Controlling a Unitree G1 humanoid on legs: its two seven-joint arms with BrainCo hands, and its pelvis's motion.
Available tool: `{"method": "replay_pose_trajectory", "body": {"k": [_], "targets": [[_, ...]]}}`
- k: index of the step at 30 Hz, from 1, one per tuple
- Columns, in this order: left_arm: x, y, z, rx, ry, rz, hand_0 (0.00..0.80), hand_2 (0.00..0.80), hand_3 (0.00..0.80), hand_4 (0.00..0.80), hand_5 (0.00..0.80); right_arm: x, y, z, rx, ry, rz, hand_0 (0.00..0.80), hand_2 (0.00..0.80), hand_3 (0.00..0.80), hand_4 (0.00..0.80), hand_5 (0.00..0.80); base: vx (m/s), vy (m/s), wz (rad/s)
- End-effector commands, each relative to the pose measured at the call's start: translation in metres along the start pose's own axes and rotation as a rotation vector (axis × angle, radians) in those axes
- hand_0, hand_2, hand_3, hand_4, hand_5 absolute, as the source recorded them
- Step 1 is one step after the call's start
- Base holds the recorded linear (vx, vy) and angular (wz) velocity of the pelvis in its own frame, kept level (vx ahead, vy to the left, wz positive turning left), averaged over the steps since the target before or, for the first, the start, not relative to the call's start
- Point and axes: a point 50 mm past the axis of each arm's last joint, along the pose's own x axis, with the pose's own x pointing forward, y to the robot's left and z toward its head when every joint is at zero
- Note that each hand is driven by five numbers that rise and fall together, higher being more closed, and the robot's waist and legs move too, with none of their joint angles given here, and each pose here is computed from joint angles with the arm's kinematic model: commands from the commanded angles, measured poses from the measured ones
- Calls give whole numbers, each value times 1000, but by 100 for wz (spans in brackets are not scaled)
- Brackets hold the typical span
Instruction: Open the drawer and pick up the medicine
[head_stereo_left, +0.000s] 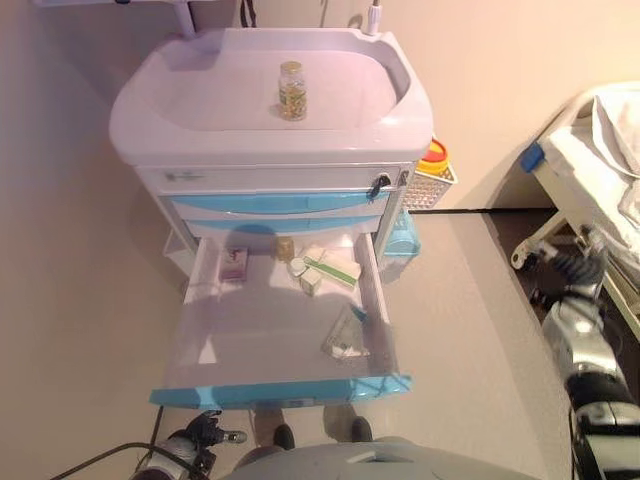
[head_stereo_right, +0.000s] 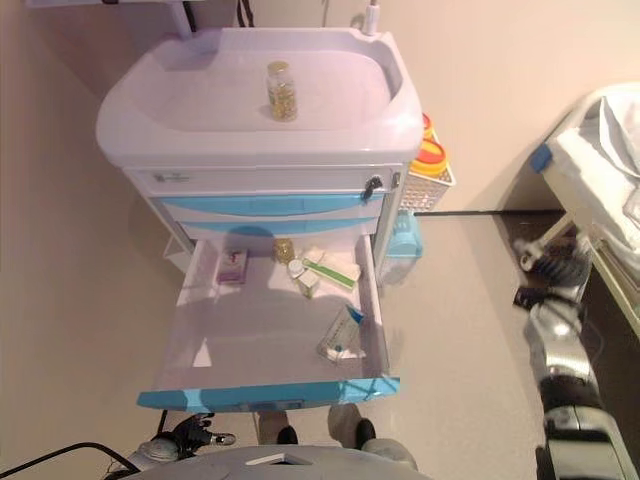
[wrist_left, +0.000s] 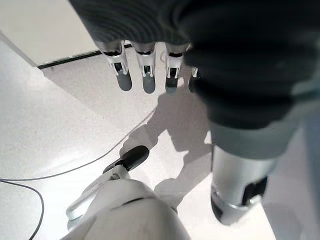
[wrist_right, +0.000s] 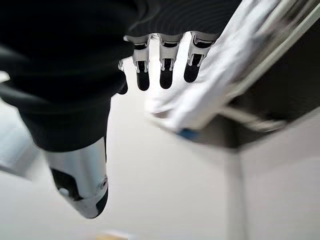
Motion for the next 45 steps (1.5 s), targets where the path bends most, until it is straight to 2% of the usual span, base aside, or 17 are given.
{"method": "replay_pose_trajectory", "body": {"k": [1, 7, 12, 16, 21, 25, 30, 35, 41, 45], "targets": [[4, -5, 20, 95, -57, -29, 0, 0, 0, 0, 0, 0, 3, -8, -101, -17, 49, 0, 0, 0, 0, 0, -20, -9, -7], [5, -4, 29, 153, -97, -46, 0, 0, 0, 0, 0, -47, 25, -84, -262, 235, 174, 0, 0, 0, 0, 0, -21, -20, -22], [5, -4, 37, 243, -124, -74, 0, 0, 0, 0, 0, -83, 45, -119, -432, 351, 368, 0, 0, 0, 0, 0, -9, -6, -2], [4, -3, 48, 367, -162, -94, 0, 0, 0, 0, 0, -94, 61, -123, -595, 306, 538, 0, 0, 0, 0, 0, -8, 1, 0], [2, -1, 78, 418, -254, -119, 0, 0, 0, 0, 0, -90, 77, -113, -611, 258, 617, 0, 0, 0, 0, 0, -69, 41, 0], [-8, 8, 127, 407, -420, -71, 0, 0, 0, 0, 0, -76, 88, -92, -626, 163, 646, 0, 0, 0, 0, 0, -133, 93, -3], [-36, 43, 190, 413, -615, 38, 0, 0, 0, 0, 0, -60, 95, -69, -620, 71, 631, 0, 0, 0, 0, 0, -118, 67, -1], [-88, 83, 251, 447, -819, 148, 0, 0, 0, 0, 0, -47, 87, -57, -569, 65, 574, 0, 0, 0, 0, 0, -51, 68, 1], [-139, 119, 294, 461, -934, 229, 0, 0, 0, 0, 0, -43, 80, -59, -555, 86, 550, 0, 0, 0, 0, 0, 9, 60, -4], [-181, 157, 327, 428, -987, 370, 0, 0, 0, 0, 0, -42, 78, -58, -569, 79, 560, 0, 0, 0, 0, 0, 20, 82, -8]]}}
